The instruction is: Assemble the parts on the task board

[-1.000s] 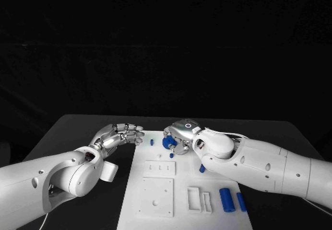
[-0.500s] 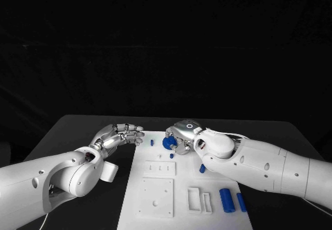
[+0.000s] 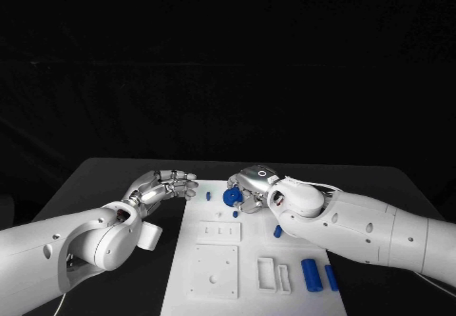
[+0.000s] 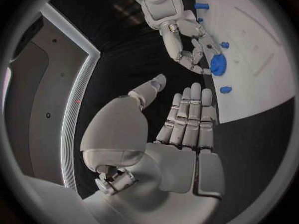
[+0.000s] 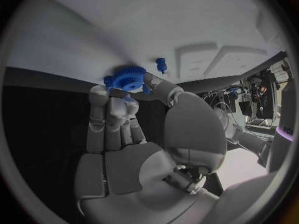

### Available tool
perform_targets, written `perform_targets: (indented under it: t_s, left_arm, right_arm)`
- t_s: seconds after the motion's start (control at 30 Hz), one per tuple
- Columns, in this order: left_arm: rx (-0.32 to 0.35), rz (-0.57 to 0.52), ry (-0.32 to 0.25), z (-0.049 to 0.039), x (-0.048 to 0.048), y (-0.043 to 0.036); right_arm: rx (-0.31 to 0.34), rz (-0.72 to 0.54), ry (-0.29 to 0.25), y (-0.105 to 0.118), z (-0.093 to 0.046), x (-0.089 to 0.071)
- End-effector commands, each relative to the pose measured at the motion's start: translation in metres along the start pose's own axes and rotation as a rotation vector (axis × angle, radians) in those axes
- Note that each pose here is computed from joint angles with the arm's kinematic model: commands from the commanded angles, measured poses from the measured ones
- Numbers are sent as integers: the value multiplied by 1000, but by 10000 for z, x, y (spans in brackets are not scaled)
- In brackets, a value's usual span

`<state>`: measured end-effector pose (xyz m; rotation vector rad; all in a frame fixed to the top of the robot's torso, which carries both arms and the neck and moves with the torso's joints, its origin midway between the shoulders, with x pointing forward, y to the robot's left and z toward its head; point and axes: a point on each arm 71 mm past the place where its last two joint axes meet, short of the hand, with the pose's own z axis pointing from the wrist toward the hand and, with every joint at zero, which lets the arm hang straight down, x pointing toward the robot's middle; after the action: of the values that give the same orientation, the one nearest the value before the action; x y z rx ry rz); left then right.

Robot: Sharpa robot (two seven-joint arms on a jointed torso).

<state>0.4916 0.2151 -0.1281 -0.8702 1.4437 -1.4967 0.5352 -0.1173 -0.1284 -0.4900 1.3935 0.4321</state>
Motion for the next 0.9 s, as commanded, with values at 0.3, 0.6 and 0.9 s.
perform_targets:
  t_s: [0.3, 0.6, 0.9]
  left_arm:
    - [12, -2, 14, -2, 12, -22]
    - [12, -2, 14, -4, 9, -22]
    - [12, -1, 11, -6, -8, -20]
  right_arm:
    - [17, 79, 88, -115, -45, 79]
    - [41, 87, 92, -206, -78, 88]
    - [35, 141, -25, -299, -206, -5]
